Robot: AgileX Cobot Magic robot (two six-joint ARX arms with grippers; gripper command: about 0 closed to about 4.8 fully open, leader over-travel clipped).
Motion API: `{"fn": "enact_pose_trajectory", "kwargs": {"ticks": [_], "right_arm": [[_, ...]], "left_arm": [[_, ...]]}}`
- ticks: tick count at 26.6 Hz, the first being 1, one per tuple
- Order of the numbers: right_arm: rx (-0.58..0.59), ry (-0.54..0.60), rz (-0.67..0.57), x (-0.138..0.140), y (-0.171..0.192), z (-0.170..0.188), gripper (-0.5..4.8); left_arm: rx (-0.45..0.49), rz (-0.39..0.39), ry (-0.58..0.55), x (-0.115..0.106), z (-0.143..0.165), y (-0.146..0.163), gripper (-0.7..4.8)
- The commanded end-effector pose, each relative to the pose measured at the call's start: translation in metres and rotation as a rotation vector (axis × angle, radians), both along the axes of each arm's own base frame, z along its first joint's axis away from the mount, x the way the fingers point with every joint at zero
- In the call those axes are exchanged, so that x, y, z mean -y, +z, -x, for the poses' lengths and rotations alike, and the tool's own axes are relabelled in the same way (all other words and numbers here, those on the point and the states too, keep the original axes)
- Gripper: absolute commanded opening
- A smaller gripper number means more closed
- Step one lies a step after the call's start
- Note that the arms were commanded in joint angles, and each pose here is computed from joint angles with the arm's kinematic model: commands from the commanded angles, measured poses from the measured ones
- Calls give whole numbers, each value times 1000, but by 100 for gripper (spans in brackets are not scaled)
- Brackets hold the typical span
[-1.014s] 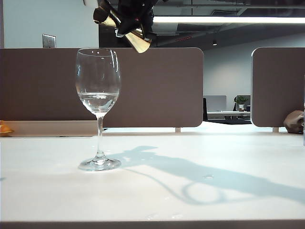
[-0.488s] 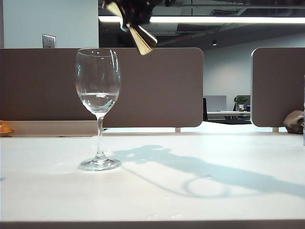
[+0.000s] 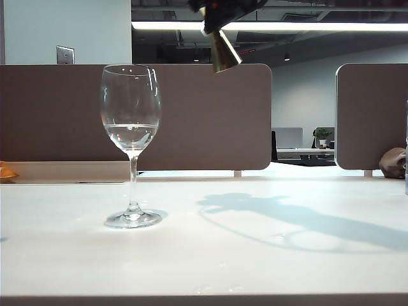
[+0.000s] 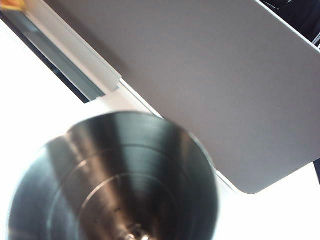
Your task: Pick up the jigger and pour the water inside into the glass.
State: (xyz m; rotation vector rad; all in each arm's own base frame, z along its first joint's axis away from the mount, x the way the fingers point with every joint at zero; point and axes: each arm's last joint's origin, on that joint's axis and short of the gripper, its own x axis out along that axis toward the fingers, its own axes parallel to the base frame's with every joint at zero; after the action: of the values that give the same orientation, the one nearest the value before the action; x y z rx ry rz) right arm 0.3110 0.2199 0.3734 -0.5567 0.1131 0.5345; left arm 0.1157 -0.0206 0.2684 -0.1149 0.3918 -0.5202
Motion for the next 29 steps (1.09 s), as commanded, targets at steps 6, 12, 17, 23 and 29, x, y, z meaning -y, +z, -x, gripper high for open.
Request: {"fn": "enact_pose_trajectory", "kwargs": {"ticks": [6, 12, 17, 23, 29], "right_arm": [[-8, -25, -104, 44, 7, 29, 50], [-24, -34, -161, 75, -18, 76, 50], [-17, -39, -216, 89, -31, 99, 50], [-30, -26, -275, 99, -52, 116, 50], [-81, -32, -293, 100, -83, 119, 50]], "left_arm": [[38, -1, -4, 0, -1, 4, -1], [43, 1, -7, 0, 0, 4, -1], [79, 4, -7, 0, 6, 8, -1], [142, 6, -2, -1, 16, 13, -1], [185, -2, 29, -2, 20, 16, -1]]}}
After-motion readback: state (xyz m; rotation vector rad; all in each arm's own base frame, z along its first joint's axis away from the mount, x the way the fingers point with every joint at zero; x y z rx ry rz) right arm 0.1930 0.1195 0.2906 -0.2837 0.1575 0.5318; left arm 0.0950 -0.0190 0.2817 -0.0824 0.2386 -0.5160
